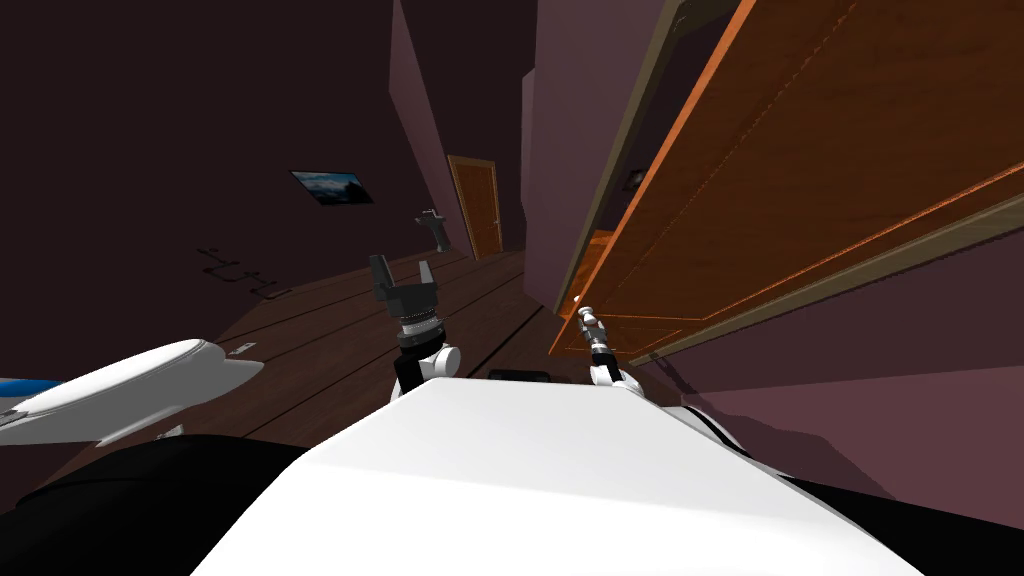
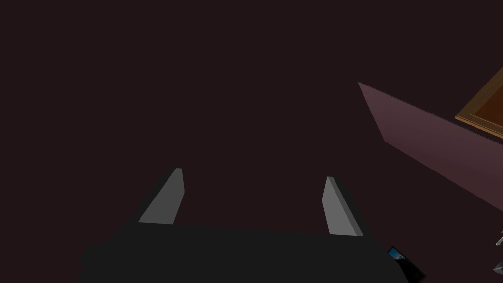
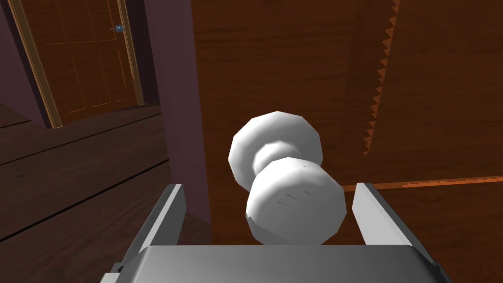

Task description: Pull the door open

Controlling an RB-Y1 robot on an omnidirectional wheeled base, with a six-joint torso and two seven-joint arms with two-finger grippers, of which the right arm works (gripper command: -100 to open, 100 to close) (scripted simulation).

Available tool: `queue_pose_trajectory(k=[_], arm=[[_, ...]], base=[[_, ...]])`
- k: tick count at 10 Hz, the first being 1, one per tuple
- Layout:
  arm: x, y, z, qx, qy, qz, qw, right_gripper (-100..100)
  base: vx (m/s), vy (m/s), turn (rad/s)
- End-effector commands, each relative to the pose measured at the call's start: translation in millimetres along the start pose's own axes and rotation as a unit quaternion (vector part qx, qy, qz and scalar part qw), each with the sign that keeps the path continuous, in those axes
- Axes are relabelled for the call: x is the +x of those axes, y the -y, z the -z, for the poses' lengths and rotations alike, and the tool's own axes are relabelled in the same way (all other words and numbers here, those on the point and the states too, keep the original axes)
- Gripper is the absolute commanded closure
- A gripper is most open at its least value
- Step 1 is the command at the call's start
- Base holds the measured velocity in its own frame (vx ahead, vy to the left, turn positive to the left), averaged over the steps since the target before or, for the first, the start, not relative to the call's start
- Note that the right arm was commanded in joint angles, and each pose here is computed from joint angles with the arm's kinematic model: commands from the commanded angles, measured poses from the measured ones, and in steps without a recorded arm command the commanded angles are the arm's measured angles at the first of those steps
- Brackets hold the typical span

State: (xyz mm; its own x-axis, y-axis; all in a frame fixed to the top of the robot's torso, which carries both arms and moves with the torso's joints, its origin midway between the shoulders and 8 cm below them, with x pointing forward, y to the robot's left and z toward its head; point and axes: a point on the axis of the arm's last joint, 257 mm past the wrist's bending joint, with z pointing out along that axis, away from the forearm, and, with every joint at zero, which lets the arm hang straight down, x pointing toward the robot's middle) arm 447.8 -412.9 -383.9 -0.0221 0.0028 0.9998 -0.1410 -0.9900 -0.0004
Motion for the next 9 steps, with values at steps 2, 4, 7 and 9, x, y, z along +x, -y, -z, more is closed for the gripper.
queue_pose_trajectory(k=[2,4,7,9], arm=[[-4.6,-0.9,2.6,-0.001,0.007,0.000,1.0000,-100],[-6.9,0.8,6.3,-0.004,0.007,-0.001,1.0000,-100],[-7.1,1.3,7.1,-0.004,0.007,-0.001,1.0000,100],[-7.1,1.3,7.1,-0.004,0.007,-0.001,1.0000,100]], base=[[-0.151,0.047,-0.026],[0.106,-0.067,0.027],[0.079,-0.046,0.004],[-0.021,0.007,0.000]])
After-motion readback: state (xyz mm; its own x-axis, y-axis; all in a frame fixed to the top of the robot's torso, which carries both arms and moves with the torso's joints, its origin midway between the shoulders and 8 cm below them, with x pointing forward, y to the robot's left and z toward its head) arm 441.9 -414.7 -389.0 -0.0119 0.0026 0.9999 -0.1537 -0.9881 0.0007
